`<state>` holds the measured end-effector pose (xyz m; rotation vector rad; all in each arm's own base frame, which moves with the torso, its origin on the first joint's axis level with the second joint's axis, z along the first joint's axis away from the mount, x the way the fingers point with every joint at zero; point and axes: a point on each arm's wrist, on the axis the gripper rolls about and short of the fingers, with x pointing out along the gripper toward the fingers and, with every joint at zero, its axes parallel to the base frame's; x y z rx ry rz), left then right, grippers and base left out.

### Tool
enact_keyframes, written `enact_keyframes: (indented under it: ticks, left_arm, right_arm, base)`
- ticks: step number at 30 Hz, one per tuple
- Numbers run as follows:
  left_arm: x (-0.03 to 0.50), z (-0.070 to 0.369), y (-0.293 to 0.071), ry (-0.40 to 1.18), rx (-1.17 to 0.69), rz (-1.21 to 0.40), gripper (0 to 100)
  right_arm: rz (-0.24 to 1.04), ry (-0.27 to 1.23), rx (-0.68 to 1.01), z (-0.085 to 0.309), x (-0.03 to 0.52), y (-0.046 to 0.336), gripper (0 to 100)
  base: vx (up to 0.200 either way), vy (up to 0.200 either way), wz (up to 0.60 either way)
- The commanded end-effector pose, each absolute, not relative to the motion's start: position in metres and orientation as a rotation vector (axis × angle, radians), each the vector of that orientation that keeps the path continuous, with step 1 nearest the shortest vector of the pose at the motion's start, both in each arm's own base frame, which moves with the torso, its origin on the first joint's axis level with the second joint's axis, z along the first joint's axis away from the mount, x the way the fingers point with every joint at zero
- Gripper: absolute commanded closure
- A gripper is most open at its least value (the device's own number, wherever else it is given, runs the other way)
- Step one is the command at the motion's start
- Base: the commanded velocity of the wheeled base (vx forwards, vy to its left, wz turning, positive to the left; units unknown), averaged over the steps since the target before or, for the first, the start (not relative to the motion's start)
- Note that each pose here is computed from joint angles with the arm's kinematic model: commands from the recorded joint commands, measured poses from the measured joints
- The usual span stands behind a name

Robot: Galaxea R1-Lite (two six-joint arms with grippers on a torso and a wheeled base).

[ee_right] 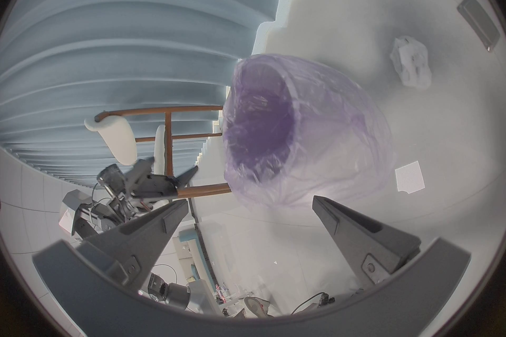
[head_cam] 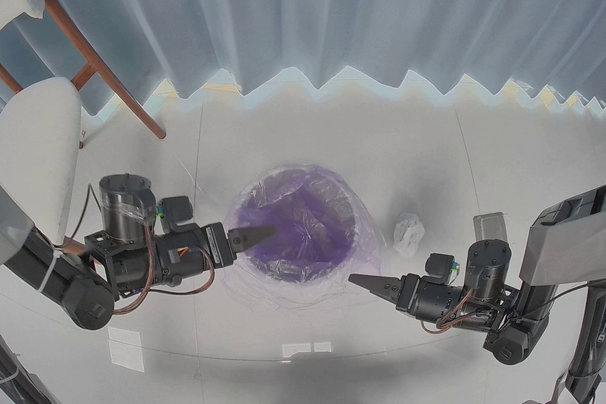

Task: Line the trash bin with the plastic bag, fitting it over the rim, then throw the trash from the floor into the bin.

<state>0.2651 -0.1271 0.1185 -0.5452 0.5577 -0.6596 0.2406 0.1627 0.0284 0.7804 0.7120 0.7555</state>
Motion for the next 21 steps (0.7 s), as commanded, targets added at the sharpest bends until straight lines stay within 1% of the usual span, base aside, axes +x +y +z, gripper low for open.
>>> enact_keyframes:
  ticks: [1, 3, 4, 5, 10, 12, 14, 18, 21]
  left_arm:
    - [0.268, 0.08, -0.121, 0.692, -0.536, -0.588, 0]
    - [0.268, 0.08, -0.121, 0.692, -0.536, -0.588, 0]
    - [0.258, 0.068, -0.112, 0.731, -0.51, -0.564, 0]
    - [0.256, 0.065, -0.108, 0.733, -0.485, -0.558, 0]
    - [0.262, 0.027, -0.09, 0.772, -0.265, -0.512, 0]
    - [0.266, 0.019, -0.086, 0.764, -0.239, -0.488, 0]
    - [0.275, 0.003, -0.082, 0.73, -0.213, -0.449, 0]
    - [0.286, -0.011, -0.086, 0.645, -0.214, -0.459, 0]
    - [0.294, -0.023, -0.089, 0.546, -0.225, -0.479, 0]
  right_arm:
    - [0.757, 0.708, 0.776, 0.023, 0.244, 0.165, 0]
    - [0.757, 0.708, 0.776, 0.023, 0.244, 0.165, 0]
    - [0.751, 0.719, 0.773, 0.019, 0.244, 0.165, 0]
    - [0.75, 0.722, 0.773, 0.018, 0.244, 0.165, 0]
    - [0.747, 0.727, 0.77, 0.015, 0.245, 0.166, 0]
    - [0.745, 0.728, 0.771, 0.015, 0.246, 0.166, 0]
    - [0.745, 0.731, 0.77, 0.014, 0.246, 0.166, 0]
    - [0.747, 0.731, 0.768, 0.014, 0.245, 0.167, 0]
    - [0.746, 0.735, 0.767, 0.013, 0.245, 0.167, 0]
  base:
    - [0.0, 0.0, 0.0]
    - [0.0, 0.0, 0.0]
    - [0.0, 0.0, 0.0]
    - [0.0, 0.0, 0.0]
    - [0.0, 0.0, 0.0]
    - [0.0, 0.0, 0.0]
    - [0.0, 0.0, 0.0]
    - [0.0, 0.0, 0.0]
    - [0.0, 0.0, 0.0]
